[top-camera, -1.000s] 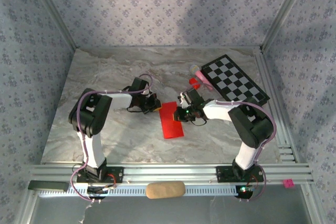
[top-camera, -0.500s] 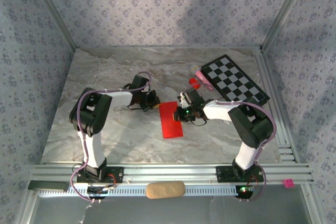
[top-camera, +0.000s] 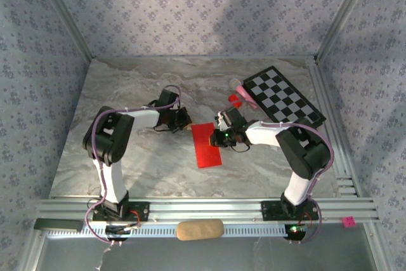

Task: Fold a paper plane with a square sheet of paper (pick it up from the middle)
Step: First fold the square sheet of paper in half at the center of the table.

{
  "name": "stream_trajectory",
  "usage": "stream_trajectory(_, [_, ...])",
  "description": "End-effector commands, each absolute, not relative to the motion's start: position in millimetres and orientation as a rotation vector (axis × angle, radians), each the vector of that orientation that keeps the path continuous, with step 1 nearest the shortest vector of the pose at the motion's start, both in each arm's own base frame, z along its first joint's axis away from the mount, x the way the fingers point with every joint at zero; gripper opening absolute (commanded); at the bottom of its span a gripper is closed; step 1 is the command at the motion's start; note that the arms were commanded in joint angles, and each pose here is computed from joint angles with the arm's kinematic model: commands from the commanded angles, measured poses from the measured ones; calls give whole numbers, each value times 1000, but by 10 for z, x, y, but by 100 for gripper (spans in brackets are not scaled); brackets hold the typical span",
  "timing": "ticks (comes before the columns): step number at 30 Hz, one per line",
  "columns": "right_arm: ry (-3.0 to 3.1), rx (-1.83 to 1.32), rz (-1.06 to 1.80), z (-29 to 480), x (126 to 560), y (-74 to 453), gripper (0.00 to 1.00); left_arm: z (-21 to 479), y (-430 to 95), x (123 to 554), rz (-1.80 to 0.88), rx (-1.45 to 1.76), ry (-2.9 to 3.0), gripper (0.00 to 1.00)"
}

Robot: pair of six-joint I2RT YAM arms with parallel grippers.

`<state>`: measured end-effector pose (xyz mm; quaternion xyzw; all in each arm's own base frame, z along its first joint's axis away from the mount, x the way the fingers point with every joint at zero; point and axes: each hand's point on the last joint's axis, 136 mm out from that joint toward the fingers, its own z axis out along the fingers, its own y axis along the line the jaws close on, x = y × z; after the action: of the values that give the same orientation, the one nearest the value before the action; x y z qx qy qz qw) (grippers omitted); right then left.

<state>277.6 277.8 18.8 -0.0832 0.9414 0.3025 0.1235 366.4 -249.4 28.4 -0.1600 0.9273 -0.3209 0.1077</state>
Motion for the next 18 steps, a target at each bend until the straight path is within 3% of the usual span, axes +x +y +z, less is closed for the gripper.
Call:
stream_trajectory(1, [2982, -185, 660, -253, 2392, 2349, 0, 658, -2449, 3728, -914, -386, 2646, 0])
stream_trajectory(8, [2978, -176, 647, -245, 2411, 2341, 0, 794, -2731, 3417, -963, -207, 2675, 2])
stream_trajectory(14, [2975, -174, 643, -239, 2418, 2338, 0, 661, -3027, 3087, -1227, -158, 2695, 0])
stream_trajectory(18, [2978, -171, 642, -249, 2413, 2334, 0, 556, -3018, 2969, -1264, -155, 2711, 0])
